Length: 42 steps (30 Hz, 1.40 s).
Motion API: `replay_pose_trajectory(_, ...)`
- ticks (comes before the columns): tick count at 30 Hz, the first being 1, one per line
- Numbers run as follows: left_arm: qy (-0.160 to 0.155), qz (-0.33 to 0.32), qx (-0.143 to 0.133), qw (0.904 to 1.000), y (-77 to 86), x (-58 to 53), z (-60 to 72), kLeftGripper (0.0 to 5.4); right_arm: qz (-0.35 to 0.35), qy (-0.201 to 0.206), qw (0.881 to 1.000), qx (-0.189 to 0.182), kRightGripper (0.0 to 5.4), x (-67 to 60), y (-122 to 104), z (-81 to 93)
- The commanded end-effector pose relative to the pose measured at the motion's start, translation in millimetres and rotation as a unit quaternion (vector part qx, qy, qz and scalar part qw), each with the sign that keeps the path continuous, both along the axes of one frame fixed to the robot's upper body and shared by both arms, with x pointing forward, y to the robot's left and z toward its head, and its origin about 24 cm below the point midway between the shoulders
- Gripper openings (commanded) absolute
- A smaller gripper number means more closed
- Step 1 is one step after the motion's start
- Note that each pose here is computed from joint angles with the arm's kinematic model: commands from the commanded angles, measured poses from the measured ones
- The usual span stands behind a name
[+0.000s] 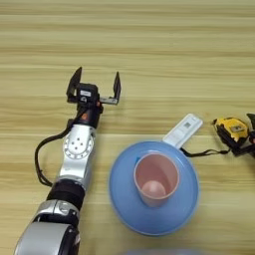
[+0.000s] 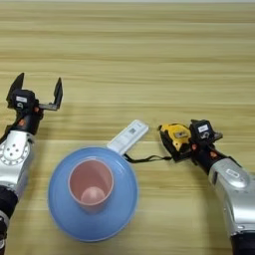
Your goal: Move the objects on the table
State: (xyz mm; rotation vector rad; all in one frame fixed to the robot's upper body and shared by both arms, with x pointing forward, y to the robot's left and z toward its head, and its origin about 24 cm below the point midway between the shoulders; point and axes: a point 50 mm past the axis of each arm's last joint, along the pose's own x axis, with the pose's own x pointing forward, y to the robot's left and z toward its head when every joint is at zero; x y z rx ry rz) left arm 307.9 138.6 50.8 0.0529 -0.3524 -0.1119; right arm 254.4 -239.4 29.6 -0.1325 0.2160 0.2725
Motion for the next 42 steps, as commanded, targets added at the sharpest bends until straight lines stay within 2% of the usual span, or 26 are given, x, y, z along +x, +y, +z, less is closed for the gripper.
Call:
replay_pose_trajectory(1,0.001,-0.004,0.005,1.0,-4.2,2.6,1.2,5.4,-0.038,0.016,0.999,-0.006,5.35,7.9,-5.1,-4.0)
replay_pose_trajectory(12,0.001,-0.004,0.004,1.0,-4.2,2.5,1.3,5.4,-0.051,0.07,0.996,-0.019,5.35,10.9,-7.1,-20.9)
replay_pose_trajectory(18,-0.001,-0.004,0.005,1.0,-4.2,2.1,1.7,5.4,-0.046,0.083,0.995,-0.021,5.35,10.4,-6.6,-24.9)
replay_pose_trajectory(20,-0.001,-0.004,0.005,1.0,-4.3,1.9,1.8,5.4,-0.047,0.083,0.995,-0.021,5.16,10.5,-7.3,-24.9)
replay_pose_trajectory(30,-0.003,-0.004,0.005,1.0,-4.4,1.7,2.2,5.4,-0.044,0.062,0.997,-0.02,4.12,11.4,-9.9,-19.1)
replay_pose_trajectory(42,-0.002,-0.003,0.006,1.0,-3.9,1.9,2.2,5.4,-0.011,0.012,1.0,-0.016,4.11,11.7,-10.6,0.6)
